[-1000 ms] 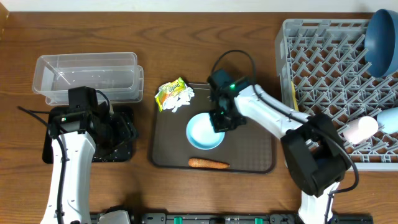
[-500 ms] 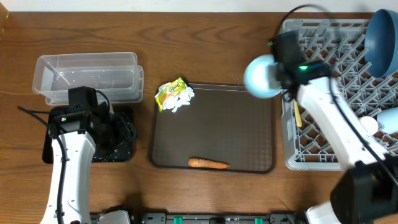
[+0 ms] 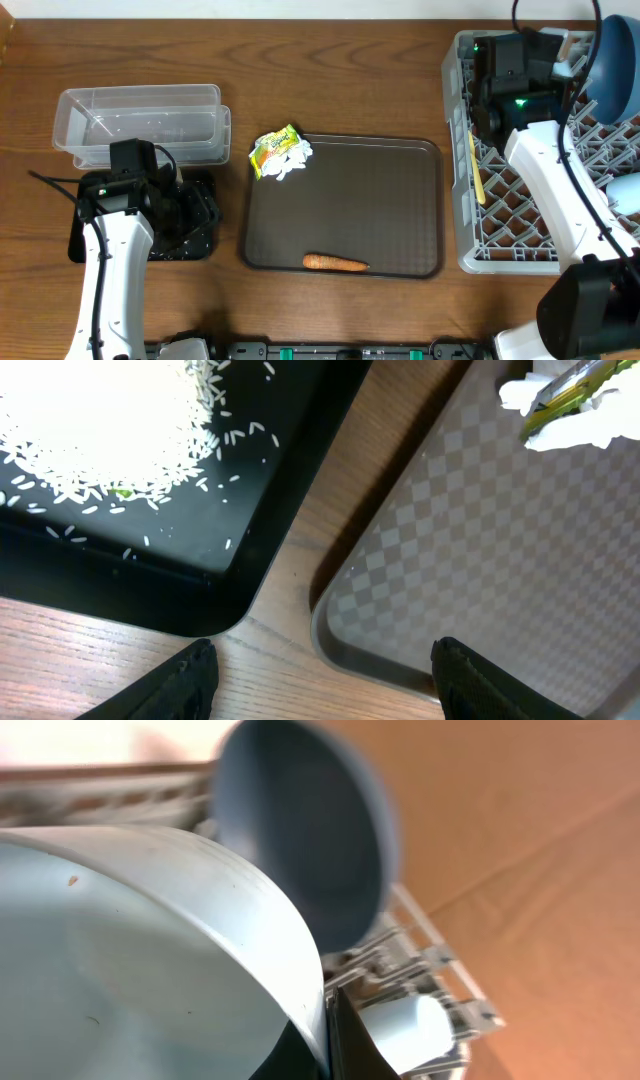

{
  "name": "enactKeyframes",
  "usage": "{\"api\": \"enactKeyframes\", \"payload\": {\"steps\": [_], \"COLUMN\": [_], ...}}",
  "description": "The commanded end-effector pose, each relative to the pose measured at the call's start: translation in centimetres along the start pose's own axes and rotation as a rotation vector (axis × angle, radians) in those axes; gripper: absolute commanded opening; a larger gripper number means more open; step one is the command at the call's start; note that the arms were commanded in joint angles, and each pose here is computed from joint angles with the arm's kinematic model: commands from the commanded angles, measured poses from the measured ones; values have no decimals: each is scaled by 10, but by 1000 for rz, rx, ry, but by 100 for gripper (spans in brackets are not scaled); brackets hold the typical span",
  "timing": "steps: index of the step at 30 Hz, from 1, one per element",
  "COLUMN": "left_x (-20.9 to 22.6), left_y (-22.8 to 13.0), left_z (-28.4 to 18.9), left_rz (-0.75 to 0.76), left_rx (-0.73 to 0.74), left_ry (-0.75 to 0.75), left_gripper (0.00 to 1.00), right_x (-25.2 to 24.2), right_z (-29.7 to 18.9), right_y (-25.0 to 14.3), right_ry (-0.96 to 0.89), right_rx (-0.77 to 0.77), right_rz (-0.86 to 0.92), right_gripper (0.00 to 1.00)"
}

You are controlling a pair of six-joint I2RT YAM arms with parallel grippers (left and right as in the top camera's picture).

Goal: Sort waste into correct bins and load items into the dishwasher rack
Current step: 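Carry the light-blue plate with the right gripper and stand it in the rack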

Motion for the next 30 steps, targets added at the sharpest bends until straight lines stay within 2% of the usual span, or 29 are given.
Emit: {"api": "enactKeyframes", "payload": {"steps": [1,8,15,22,30], "left_x": [1,1,1,1,1], "left_y": [2,2,2,2,2], "left_z": [-3,-3,-3,-3,-3], "left_rz": [0,-1,0,-1,-1], "left_rx": [-11,-10,-11,-11,-10], "left_ry": [8,8,8,8,8], "left_gripper": [71,71,71,71,71], "right_x": [-16,-7,17,54,61], "right_z": [13,50,72,66,48], "right_y": [5,-15,-42,-76,-106], "right_ry": [-205,-357,-360,-115,-23], "right_rx": [-44,-23,27,157,281], "right_rz": [14,-43,-148,-252,-293], "right_gripper": [1,1,1,1,1]}}
Point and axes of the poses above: each gripper's point midway between its finger pads, its own z axis out along the fingers, its own x axis along the line the jaws close on, y = z × x, the point moved 6 cm from there along -z, back along the fingers, and after that the axes turned 7 degrees about z, right-handed, at the moved point
